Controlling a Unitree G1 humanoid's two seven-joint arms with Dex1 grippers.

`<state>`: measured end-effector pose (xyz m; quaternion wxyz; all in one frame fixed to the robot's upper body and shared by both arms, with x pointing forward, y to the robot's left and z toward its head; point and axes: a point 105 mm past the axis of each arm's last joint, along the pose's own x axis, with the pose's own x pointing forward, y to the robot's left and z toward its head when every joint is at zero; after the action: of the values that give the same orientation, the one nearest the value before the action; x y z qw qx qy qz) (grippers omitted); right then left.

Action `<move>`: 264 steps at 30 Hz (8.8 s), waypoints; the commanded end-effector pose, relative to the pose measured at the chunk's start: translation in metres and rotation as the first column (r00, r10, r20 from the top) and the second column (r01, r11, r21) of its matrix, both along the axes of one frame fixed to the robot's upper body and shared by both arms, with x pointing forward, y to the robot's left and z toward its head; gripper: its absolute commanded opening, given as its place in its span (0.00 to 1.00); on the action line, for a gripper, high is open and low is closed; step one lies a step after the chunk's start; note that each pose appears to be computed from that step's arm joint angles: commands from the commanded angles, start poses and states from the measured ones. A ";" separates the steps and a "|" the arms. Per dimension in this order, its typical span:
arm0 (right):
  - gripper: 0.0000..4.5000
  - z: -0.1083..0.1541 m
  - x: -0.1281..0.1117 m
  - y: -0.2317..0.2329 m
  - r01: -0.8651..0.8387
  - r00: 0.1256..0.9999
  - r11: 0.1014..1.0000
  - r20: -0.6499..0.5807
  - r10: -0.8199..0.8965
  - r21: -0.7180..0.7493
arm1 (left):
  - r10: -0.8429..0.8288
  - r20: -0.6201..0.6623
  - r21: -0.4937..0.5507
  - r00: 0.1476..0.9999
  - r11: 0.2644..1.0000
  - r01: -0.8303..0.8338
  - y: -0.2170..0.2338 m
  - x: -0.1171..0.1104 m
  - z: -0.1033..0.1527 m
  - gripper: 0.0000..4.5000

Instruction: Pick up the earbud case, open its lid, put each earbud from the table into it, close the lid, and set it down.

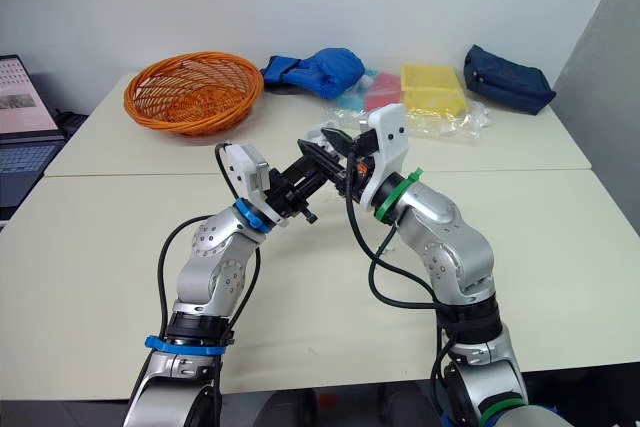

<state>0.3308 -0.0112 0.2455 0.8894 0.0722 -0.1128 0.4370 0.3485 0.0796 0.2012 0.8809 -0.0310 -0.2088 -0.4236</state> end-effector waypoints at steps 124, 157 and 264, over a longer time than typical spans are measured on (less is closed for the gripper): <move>0.71 -0.150 -0.055 -0.235 -0.369 0.834 0.364 -0.477 -0.276 -0.855 | 0.052 0.014 -0.012 0.999 0.999 -0.052 0.012 -0.023 -0.005 0.17; 0.09 0.060 -0.016 -0.076 -0.066 0.994 0.988 0.082 0.077 -0.137 | -0.007 0.035 -0.004 0.999 1.000 0.007 0.006 -0.016 0.009 0.17; 0.00 0.032 -0.007 -0.051 -0.187 0.982 0.902 -0.095 0.162 -0.389 | -0.277 0.037 0.082 0.960 0.958 0.273 -0.022 -0.028 0.008 0.17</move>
<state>0.3334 -0.0635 0.2692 0.8550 -0.0742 0.0321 0.5123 0.3209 0.0580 0.1991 0.8095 -0.0212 -0.1857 -0.5565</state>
